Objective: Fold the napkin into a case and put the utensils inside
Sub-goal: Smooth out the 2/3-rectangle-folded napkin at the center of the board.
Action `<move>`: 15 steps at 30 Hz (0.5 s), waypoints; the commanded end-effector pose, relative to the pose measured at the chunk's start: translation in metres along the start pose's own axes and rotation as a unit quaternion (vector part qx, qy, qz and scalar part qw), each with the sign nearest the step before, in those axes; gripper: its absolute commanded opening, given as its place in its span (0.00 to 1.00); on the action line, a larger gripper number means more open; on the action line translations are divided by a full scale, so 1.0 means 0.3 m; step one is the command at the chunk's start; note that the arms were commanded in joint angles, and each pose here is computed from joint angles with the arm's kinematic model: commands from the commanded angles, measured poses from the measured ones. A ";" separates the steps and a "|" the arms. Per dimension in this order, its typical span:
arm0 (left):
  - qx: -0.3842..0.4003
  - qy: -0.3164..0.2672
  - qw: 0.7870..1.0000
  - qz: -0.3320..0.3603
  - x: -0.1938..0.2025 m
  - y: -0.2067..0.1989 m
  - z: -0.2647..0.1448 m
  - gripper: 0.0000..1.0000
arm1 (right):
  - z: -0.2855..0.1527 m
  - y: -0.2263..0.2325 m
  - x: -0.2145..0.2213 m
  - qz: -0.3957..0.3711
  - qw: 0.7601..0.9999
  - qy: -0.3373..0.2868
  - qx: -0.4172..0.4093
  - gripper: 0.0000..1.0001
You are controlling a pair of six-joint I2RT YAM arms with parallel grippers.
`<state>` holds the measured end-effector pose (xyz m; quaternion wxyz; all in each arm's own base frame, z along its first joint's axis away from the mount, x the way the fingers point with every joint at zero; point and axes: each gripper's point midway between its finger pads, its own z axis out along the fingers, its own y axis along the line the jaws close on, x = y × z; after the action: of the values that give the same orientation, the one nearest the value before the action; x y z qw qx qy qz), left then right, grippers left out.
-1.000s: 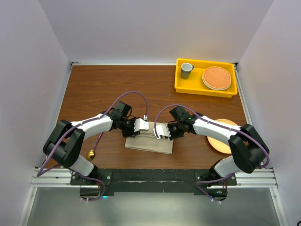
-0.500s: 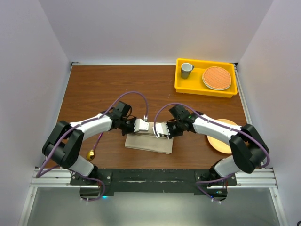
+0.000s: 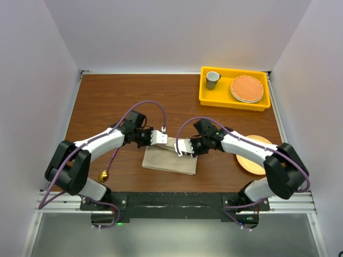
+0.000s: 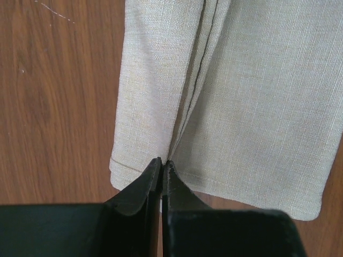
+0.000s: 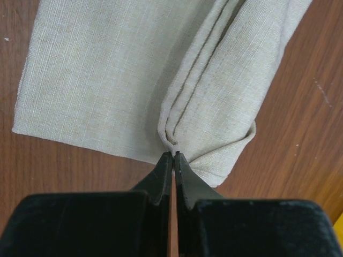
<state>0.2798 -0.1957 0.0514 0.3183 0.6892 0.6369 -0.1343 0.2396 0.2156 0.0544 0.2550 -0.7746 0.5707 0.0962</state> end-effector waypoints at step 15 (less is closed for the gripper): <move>0.041 -0.021 0.999 -0.027 0.020 -0.090 -0.002 0.28 | 0.059 0.059 0.061 -0.005 1.000 0.012 -0.013 0.00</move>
<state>0.2673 -0.1918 0.0226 0.2946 0.6966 0.6371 -0.1484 0.2354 0.2115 0.0233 0.2388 -0.7766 0.5746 0.0985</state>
